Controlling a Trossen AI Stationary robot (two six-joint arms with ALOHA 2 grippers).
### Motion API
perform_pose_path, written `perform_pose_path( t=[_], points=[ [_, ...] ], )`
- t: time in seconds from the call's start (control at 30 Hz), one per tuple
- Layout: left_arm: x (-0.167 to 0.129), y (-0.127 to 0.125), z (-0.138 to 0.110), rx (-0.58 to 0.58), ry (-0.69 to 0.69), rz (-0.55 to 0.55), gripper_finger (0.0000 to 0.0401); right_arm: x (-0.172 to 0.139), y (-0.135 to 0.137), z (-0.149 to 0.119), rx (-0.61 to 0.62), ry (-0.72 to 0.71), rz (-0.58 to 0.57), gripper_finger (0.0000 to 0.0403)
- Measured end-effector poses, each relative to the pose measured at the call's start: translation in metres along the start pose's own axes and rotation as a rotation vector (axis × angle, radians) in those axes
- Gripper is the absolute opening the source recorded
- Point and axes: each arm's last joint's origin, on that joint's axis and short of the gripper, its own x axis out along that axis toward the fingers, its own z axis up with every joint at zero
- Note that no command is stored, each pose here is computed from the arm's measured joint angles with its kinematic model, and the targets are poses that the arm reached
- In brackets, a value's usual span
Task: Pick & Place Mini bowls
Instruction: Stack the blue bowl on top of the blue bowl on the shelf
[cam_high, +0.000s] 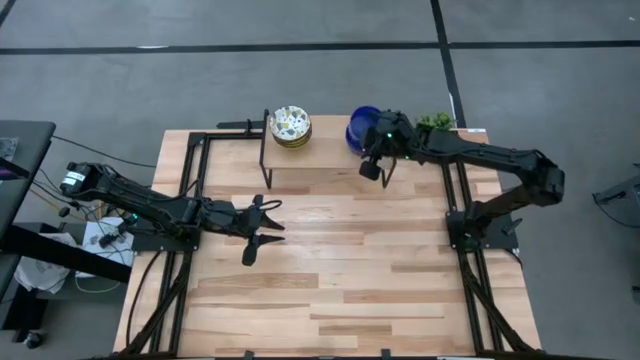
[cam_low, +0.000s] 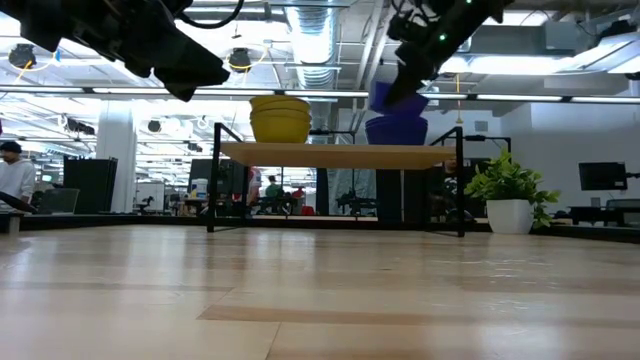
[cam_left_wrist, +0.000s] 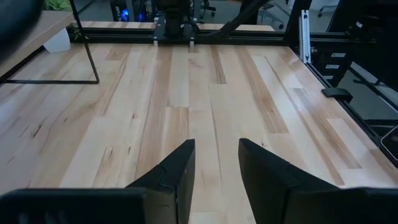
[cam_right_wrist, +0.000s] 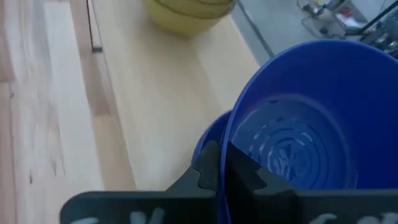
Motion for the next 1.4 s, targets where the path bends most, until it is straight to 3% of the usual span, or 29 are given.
perform_pose_path(
  t=[0.93, 1.4],
  points=[
    [-0.0001, -0.0007, 0.0, 0.001, -0.001, -0.004, 0.0121, 0.0098, 0.0004, -0.0055, 0.035, 0.05, 0.03, 0.0011],
    [-0.0001, -0.0007, 0.0, 0.001, 0.0, -0.004, 0.0121, 0.0098, 0.0003, -0.0056, 0.035, 0.052, 0.024, 0.0082]
  ],
)
